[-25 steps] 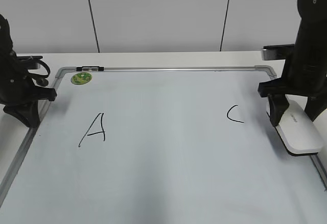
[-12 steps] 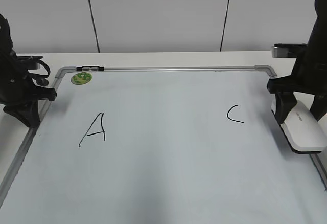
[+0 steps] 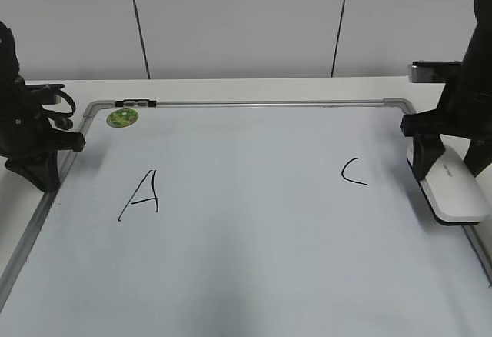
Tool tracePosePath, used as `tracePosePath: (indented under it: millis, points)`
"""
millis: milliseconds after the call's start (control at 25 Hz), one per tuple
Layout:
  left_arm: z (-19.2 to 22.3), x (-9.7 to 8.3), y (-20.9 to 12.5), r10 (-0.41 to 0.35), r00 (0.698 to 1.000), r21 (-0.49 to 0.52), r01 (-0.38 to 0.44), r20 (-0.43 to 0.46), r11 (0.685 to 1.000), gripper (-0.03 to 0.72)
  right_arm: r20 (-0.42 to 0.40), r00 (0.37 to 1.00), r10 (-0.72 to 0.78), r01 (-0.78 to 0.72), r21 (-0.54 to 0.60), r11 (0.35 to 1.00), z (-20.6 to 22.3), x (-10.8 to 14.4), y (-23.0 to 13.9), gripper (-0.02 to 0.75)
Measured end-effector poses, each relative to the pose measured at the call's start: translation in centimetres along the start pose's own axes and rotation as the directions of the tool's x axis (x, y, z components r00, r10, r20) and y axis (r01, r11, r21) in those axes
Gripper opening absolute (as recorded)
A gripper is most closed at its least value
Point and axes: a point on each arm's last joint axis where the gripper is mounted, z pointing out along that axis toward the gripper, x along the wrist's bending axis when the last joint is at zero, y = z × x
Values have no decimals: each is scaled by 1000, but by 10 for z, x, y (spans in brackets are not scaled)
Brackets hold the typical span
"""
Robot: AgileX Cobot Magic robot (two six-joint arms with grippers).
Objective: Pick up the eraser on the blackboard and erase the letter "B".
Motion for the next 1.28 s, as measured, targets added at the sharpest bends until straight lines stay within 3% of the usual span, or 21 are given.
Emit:
tracePosePath:
  millis: [480, 840, 1280]
  points:
    - [0, 0, 0, 0, 1000, 0, 0, 0, 1000, 22, 0, 1000, 4, -4, 50, 999, 31, -1, 9, 529]
    - [0, 0, 0, 0, 1000, 0, 0, 0, 1000, 22, -1, 1000, 5, -5, 24, 1000, 36, -1, 13, 530]
    - [0, 0, 0, 0, 1000, 2, 0, 0, 1000, 22, -1, 1000, 7, -7, 16, 1000, 36, -1, 15, 590]
